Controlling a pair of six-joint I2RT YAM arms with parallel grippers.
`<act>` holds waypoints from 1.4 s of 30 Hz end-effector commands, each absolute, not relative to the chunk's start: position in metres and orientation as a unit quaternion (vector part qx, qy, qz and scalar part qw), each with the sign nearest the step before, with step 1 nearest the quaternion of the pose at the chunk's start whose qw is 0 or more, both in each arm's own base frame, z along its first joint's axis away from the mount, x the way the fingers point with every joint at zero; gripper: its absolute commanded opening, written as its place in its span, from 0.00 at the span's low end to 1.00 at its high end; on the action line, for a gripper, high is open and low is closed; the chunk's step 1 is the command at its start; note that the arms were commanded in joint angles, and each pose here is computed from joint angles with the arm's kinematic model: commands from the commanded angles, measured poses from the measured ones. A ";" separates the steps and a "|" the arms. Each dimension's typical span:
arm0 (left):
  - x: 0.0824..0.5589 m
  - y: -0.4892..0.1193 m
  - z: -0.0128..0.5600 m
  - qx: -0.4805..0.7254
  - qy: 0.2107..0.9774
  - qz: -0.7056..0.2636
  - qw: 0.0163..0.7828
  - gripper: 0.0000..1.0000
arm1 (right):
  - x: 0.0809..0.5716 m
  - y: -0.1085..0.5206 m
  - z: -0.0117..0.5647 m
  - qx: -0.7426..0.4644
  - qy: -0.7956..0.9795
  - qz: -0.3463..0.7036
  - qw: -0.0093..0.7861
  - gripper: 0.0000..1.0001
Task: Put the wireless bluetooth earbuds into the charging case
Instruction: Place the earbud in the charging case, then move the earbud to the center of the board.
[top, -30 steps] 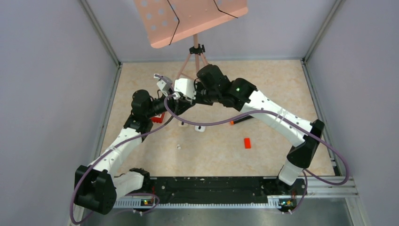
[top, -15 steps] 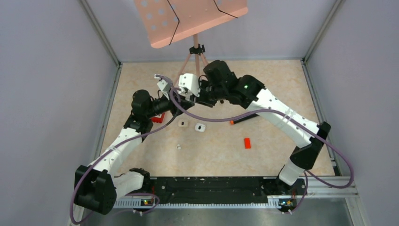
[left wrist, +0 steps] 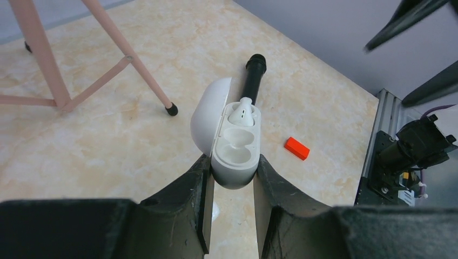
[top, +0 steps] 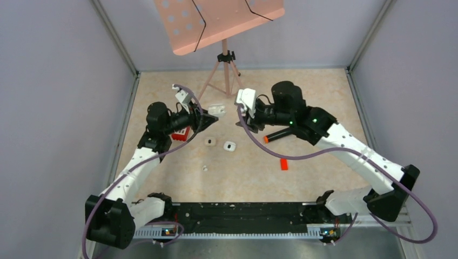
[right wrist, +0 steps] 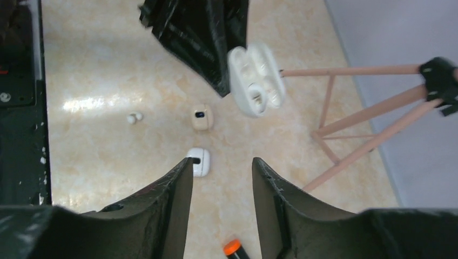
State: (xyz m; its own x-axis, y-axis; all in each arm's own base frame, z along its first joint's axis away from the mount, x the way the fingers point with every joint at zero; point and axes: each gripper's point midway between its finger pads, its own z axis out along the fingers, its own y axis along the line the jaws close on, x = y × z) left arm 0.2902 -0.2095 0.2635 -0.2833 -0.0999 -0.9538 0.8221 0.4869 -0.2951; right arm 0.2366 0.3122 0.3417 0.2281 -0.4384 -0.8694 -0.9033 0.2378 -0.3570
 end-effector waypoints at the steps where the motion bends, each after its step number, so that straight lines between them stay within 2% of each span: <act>1: 0.291 -0.191 0.297 0.242 0.663 -0.418 0.572 0.00 | 0.233 0.344 0.294 -0.594 0.577 0.278 0.486 0.40; 6: 0.291 -0.158 0.295 0.185 0.692 -0.369 0.592 0.00 | 0.220 0.376 0.241 -0.638 0.544 0.315 0.445 0.26; 11: 0.287 -0.124 0.298 0.125 0.710 -0.323 0.613 0.00 | 0.195 0.412 0.197 -0.710 0.474 0.323 0.409 0.19; 22: 0.290 -0.075 0.297 0.024 0.732 -0.281 0.621 0.00 | 0.152 0.463 0.101 -0.803 0.401 0.340 0.281 0.21; 25: 0.290 -0.066 0.301 0.021 0.729 -0.270 0.629 0.00 | 0.147 0.476 0.093 -0.808 0.404 0.327 0.276 0.17; 33: 0.283 -0.063 0.308 0.015 0.721 -0.270 0.638 0.00 | 0.157 0.495 0.085 -0.769 0.507 0.262 0.288 0.08; 35: 0.283 -0.062 0.308 0.013 0.721 -0.268 0.639 0.00 | 0.165 0.496 0.088 -0.739 0.556 0.244 0.293 0.08; 42: 0.283 -0.058 0.313 0.009 0.716 -0.260 0.648 0.00 | 0.160 0.494 0.083 -0.634 0.699 0.248 0.219 0.09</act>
State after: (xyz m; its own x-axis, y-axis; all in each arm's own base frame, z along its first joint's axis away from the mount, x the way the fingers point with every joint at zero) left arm 0.2832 -0.0625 0.2910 -0.2311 -0.3228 -0.9178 0.3445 0.8551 -0.3874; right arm 0.1623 0.4927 0.0833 0.1470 -0.7312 -0.6661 -0.9884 -0.1355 -0.0694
